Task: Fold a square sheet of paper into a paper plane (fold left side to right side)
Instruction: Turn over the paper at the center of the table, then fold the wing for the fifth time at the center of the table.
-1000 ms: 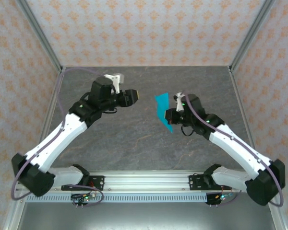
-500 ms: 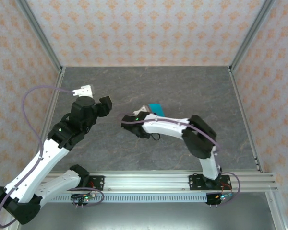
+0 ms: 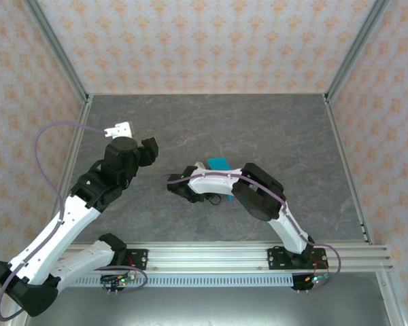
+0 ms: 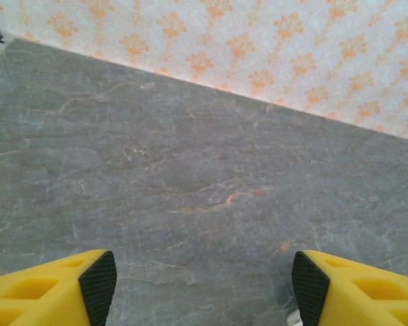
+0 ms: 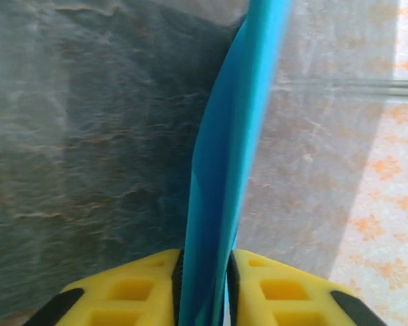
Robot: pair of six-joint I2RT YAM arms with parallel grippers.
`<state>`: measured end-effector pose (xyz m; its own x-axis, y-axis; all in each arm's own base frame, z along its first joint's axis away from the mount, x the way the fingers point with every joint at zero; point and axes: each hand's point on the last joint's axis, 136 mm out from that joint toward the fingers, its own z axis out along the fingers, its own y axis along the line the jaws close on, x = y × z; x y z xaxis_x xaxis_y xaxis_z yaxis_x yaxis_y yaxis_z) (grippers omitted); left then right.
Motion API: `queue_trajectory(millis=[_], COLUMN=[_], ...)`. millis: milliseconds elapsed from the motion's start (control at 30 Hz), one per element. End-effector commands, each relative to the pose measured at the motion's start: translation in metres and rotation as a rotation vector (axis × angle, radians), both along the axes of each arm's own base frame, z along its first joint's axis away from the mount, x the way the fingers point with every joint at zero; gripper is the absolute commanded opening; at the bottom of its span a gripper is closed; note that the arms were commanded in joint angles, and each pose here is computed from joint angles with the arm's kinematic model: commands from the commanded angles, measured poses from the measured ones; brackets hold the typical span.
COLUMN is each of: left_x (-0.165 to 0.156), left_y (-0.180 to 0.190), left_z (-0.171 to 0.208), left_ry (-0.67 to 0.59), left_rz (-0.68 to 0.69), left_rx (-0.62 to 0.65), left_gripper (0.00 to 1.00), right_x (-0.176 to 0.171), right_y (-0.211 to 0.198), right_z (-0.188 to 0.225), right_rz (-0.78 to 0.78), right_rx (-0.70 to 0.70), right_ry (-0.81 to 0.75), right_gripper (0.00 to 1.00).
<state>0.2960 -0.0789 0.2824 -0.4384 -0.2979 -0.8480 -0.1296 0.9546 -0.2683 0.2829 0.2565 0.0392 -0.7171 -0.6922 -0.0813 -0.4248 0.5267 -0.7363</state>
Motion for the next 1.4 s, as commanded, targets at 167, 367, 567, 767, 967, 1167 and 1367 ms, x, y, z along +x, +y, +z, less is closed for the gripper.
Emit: queue_trajectory(millis=[167,367,567,767,967,1167,1367], left_x=[0.026,0.048,0.059,0.063,0.068,0.067,0.067], left_y=[-0.039,-0.098,-0.147,-0.199,-0.213,-0.223,-0.223], left_z=[-0.077,-0.113,-0.147,-0.177,-0.204,-0.221,-0.221], left_ry=[0.243,0.345,0.430,0.522,0.582,0.621,0.602], left_rz=[-0.098,-0.310,-0.425,-0.509,-0.488,-0.500,-0.550], left_rx=[-0.265,-0.499,-0.612,-0.628,-0.618,-0.627,-0.592], left_gripper=[0.74,0.73,0.71,0.66,0.65,0.56,0.27], right_x=[-0.033,-0.035,-0.019,-0.010,-0.015,-0.012,-0.005], right_y=[0.037,0.022,-0.013,-0.061,-0.095,-0.107,-0.111], right_z=[0.033,0.075,0.100,0.109,0.102,0.098,0.100], right_rz=[0.014,-0.049,-0.167,-0.298,-0.379,-0.430,-0.405], right_rx=[0.477,0.804,1.148,1.417,1.476,1.609,1.727], right_ry=[0.123,0.113,0.062,-0.014,-0.038,-0.019,-0.014], right_gripper=[0.64,0.80,0.86,0.95,0.98,1.00,1.00])
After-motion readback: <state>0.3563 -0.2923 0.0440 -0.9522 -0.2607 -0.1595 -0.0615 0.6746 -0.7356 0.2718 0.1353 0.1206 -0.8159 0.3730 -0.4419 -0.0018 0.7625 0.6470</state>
